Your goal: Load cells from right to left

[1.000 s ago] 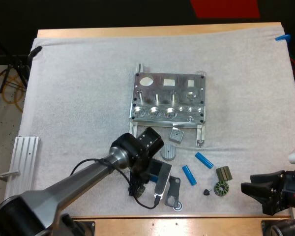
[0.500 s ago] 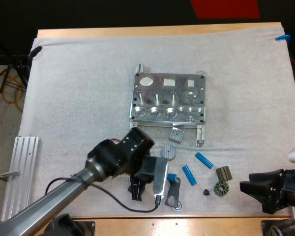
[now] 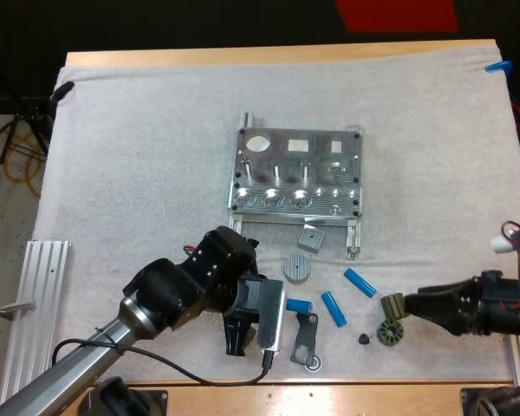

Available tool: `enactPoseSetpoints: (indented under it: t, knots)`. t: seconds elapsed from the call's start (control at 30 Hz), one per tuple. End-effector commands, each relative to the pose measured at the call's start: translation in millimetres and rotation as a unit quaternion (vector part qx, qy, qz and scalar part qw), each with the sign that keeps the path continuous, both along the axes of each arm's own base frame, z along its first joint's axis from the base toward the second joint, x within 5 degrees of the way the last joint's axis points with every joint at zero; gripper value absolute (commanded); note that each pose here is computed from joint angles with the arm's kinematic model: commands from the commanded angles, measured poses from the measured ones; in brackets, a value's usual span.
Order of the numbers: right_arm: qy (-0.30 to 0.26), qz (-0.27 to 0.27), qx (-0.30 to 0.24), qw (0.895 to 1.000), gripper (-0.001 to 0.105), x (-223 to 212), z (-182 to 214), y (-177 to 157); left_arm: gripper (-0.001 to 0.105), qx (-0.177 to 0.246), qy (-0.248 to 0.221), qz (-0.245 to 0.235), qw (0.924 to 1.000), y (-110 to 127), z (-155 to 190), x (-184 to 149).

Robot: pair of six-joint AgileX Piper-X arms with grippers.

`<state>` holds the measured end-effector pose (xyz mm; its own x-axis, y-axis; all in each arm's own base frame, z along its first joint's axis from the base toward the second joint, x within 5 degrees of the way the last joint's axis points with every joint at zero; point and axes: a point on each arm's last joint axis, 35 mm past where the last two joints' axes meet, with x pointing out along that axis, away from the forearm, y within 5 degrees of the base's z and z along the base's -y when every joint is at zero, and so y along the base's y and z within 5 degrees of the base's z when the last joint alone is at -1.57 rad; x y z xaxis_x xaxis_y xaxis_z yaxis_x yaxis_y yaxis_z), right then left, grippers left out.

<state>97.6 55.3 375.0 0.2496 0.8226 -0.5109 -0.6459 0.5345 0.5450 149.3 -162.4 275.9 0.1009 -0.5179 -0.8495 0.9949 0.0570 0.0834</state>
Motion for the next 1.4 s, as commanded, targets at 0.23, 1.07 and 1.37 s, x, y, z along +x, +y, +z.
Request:
enactPoseSetpoints:
  t: [0.23, 1.07, 1.37]
  knots:
    - [0.033, -0.007, 0.007, 0.999, 0.051, 16.5, -4.1, 4.9, 0.0, -0.026, -0.008, -0.002, 0.9996, -3.2, 3.5, 0.6]
    - [0.117, 0.048, -0.069, 0.99, 0.051, 64.1, -45.6, 81.2, 0.0, -0.119, -0.005, -0.01, 0.9928, -14.9, 14.8, 6.7]
    - [0.138, 0.064, -0.075, 0.986, 0.051, 71.9, -60.5, 110.1, 0.0, -0.119, -0.005, -0.01, 0.9928, -14.9, 14.8, 6.7]
